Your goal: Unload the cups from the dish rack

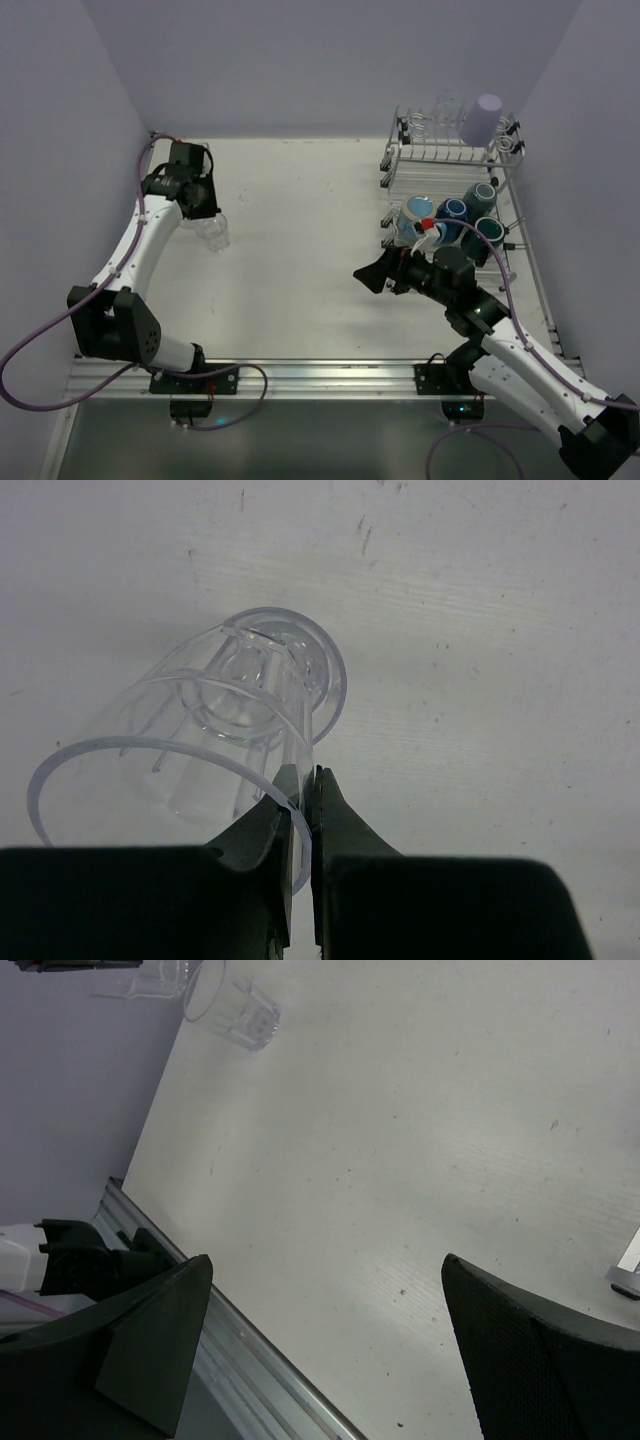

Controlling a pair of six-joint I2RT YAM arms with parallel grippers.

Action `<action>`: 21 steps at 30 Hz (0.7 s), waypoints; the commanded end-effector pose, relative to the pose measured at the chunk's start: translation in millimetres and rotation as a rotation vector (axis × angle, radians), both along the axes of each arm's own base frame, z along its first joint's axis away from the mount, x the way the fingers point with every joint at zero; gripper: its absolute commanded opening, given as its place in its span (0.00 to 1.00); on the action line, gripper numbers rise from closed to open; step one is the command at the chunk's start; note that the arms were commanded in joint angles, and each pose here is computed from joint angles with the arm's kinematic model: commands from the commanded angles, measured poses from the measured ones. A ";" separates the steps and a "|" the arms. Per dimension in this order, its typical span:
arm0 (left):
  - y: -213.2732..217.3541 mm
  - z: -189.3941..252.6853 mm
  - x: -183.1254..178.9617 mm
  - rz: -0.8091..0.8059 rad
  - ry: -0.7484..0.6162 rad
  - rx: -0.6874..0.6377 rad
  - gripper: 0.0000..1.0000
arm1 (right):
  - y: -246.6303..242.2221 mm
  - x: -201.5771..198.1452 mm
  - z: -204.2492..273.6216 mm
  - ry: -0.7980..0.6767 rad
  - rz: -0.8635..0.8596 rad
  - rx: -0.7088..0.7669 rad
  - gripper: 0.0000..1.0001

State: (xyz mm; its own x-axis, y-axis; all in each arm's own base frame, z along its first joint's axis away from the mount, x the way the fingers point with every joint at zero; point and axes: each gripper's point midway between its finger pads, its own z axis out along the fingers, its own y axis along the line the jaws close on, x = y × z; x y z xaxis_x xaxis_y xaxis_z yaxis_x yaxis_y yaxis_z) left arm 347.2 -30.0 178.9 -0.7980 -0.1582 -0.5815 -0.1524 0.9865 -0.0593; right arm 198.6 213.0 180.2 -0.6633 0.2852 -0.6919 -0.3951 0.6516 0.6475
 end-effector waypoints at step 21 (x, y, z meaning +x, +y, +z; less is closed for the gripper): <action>-12.4 -34.5 1.6 -0.082 0.121 0.048 0.19 | 3.6 5.9 -4.8 -0.021 0.003 -0.006 0.99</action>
